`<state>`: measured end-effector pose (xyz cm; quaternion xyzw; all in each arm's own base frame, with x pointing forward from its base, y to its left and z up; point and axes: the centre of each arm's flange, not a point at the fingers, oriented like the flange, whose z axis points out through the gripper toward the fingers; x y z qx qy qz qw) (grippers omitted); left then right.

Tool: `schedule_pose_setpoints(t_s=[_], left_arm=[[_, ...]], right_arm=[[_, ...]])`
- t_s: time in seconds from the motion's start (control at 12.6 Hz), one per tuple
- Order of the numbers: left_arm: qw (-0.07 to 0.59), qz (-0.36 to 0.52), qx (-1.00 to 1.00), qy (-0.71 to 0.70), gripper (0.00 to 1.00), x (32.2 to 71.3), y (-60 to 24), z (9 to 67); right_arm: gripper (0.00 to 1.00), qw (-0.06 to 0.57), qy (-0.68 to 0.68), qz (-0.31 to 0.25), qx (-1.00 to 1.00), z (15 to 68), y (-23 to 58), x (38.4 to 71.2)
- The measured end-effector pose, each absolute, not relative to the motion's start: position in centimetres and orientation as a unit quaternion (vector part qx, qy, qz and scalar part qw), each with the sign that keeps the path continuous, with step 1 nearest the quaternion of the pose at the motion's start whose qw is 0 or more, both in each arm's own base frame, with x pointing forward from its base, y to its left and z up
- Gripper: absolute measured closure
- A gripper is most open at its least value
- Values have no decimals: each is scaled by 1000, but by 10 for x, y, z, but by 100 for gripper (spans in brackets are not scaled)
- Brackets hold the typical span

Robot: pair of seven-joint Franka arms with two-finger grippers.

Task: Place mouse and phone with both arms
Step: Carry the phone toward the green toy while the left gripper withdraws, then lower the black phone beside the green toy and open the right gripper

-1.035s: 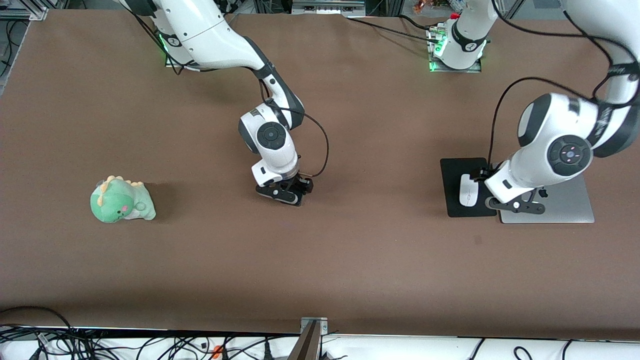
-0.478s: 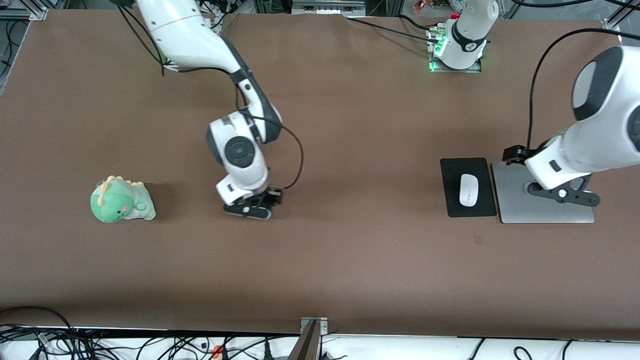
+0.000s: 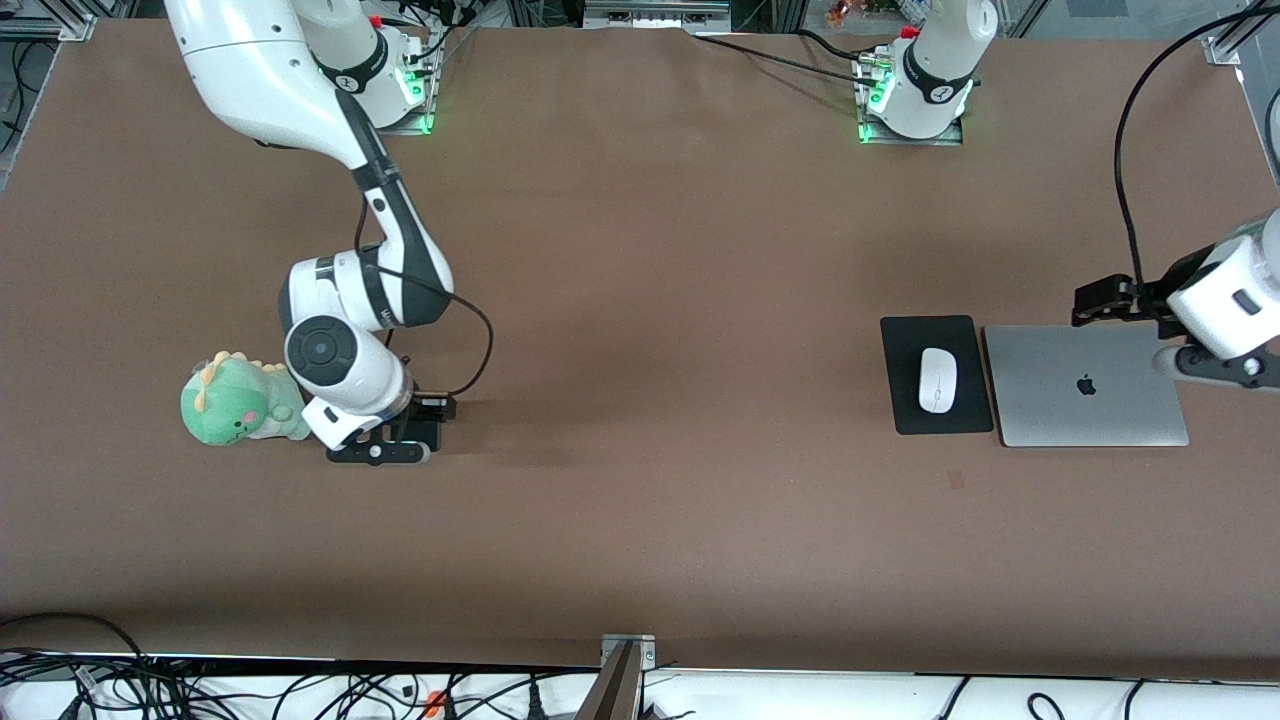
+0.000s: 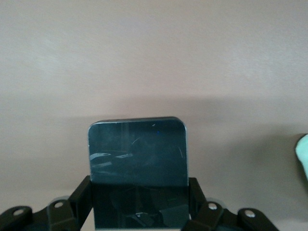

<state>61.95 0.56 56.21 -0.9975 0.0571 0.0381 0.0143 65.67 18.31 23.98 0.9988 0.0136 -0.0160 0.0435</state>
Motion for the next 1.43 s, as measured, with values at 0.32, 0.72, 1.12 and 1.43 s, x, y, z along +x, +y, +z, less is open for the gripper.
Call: schedule_pose_setpoints(t_s=[0.32,0.72,1.12,1.43], left_arm=[[22,-36,-997,61,0,574,-4,569],[21,-31,-998,57,0,568,2,558],[20,0,-998,58,0,561,-1,562],[20,8,-998,57,0,571,-1,562]], right_arm=[[19,42,25,-10,999,210,154,651],[19,37,23,-8,999,185,130,645],[0,29,22,12,999,217,134,653],[0,11,13,42,999,337,130,658]])
